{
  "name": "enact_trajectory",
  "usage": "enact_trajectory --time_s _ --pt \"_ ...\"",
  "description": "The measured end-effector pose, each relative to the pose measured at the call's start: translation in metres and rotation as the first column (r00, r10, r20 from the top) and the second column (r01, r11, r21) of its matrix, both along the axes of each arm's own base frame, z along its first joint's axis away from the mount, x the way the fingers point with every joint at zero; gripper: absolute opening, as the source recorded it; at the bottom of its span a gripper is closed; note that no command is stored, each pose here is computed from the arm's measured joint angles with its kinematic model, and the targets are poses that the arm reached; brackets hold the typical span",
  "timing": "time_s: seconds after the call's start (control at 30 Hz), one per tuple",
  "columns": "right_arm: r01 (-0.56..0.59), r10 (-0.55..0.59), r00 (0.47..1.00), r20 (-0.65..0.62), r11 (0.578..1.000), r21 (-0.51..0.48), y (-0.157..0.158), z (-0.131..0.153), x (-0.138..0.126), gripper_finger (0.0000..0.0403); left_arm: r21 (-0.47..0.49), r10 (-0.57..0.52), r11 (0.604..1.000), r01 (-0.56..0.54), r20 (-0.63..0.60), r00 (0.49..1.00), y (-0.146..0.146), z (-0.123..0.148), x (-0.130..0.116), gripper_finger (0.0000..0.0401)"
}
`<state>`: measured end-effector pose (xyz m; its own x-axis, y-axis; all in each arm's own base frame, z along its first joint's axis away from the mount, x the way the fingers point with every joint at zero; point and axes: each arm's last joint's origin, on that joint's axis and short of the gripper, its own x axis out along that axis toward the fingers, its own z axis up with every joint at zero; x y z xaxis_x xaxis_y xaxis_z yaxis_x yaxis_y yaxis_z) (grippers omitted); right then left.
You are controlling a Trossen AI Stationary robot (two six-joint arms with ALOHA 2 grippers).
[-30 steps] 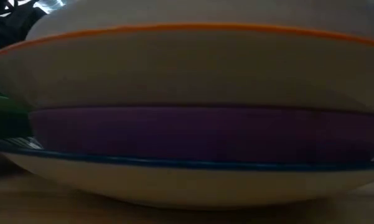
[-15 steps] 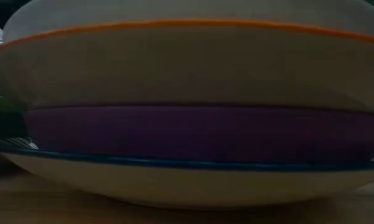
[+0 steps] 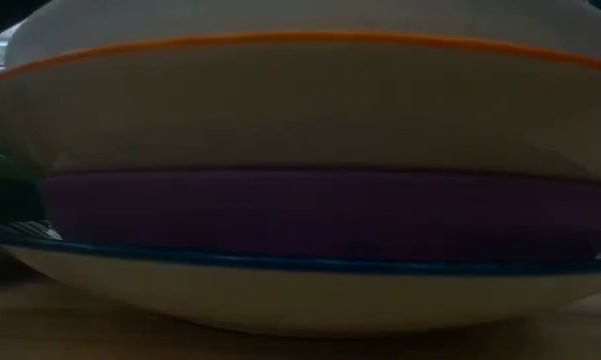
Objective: Sort dishes
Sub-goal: Put the green plate into the dish rack
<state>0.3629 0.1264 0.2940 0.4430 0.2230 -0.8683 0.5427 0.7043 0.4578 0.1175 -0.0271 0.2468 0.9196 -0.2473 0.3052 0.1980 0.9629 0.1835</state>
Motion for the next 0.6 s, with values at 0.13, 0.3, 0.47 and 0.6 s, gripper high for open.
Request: enact_trajectory --time_s 0.13,0.3,0.47,0.6 --pt "-0.027 0.029 0.999 0.038 0.999 -0.046 -0.020 0.024 0.005 0.0006 0.131 0.008 0.991 -0.010 0.013 1.000 -0.005 0.008 0.017 0.0237" --pt "-0.045 0.052 0.996 0.078 0.995 -0.090 -0.048 0.055 0.006 0.0004 0.326 -0.007 0.945 0.002 0.015 1.000 -0.011 0.020 0.039 0.0237" --pt "-0.056 0.061 0.993 0.105 0.997 -0.056 -0.078 0.077 0.006 0.0007 0.487 -0.077 0.872 0.036 0.062 0.995 -0.020 0.036 0.055 0.0237" --pt "-0.039 0.036 0.992 0.118 0.999 0.023 -0.105 0.086 0.006 0.0007 0.574 -0.090 0.818 0.036 0.066 0.994 -0.027 0.044 0.064 0.0237"
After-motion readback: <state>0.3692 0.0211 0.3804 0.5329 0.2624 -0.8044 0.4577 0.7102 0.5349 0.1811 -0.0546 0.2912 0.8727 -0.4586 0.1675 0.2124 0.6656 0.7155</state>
